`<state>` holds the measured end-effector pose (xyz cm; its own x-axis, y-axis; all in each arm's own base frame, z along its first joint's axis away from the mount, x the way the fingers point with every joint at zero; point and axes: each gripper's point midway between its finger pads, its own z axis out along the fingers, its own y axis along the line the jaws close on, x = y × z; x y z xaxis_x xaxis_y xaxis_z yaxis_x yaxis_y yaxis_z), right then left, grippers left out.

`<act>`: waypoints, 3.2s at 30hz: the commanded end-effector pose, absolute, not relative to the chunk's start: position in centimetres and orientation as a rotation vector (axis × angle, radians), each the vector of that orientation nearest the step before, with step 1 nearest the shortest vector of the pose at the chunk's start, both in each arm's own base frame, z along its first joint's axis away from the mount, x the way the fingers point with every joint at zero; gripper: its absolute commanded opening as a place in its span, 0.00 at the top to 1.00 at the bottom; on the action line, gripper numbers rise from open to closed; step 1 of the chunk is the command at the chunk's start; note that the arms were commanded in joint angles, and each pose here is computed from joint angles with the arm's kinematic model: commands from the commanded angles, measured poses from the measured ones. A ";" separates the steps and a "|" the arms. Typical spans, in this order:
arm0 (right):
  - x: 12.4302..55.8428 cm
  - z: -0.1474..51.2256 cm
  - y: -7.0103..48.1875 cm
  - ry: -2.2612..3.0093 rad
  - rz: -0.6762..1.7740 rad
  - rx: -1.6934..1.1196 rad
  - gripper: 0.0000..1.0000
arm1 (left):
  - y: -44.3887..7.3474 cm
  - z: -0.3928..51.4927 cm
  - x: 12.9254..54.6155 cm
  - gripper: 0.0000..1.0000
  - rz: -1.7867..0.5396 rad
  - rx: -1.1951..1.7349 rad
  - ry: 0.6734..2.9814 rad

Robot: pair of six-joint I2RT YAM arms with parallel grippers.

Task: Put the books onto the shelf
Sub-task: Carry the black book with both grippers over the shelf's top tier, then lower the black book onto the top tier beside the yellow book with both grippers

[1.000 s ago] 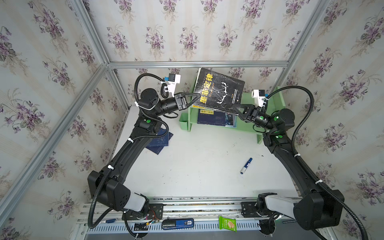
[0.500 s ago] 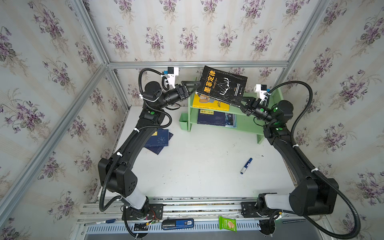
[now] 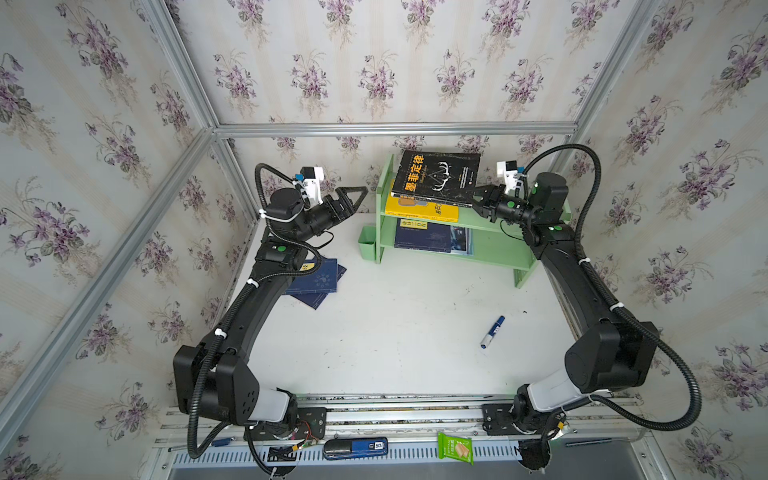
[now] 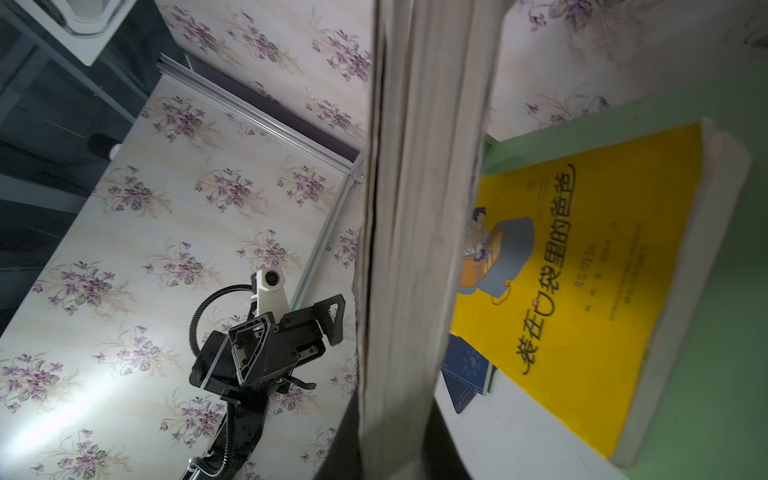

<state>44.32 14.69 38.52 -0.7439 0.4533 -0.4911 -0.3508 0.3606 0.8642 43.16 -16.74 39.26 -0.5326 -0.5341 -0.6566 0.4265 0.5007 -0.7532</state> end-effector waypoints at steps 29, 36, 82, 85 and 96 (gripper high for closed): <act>47.0 35.8 16.2 1.987 1.522 -0.015 0.97 | -18.3 35.9 45.6 0.01 -1.250 -0.032 1.835; 47.5 34.9 16.4 2.014 1.520 0.021 0.98 | -19.4 35.7 46.0 0.01 -1.217 -0.028 1.848; 48.1 34.1 15.8 2.049 1.504 0.072 0.99 | -23.4 31.8 49.7 0.01 -1.238 -0.097 1.956; 48.0 34.1 15.8 2.049 1.500 0.070 0.99 | -23.4 31.8 50.1 0.01 -1.227 -0.122 1.958; 48.1 34.0 16.1 2.056 1.488 0.074 0.98 | -23.5 28.5 51.0 0.01 -1.083 -0.235 2.058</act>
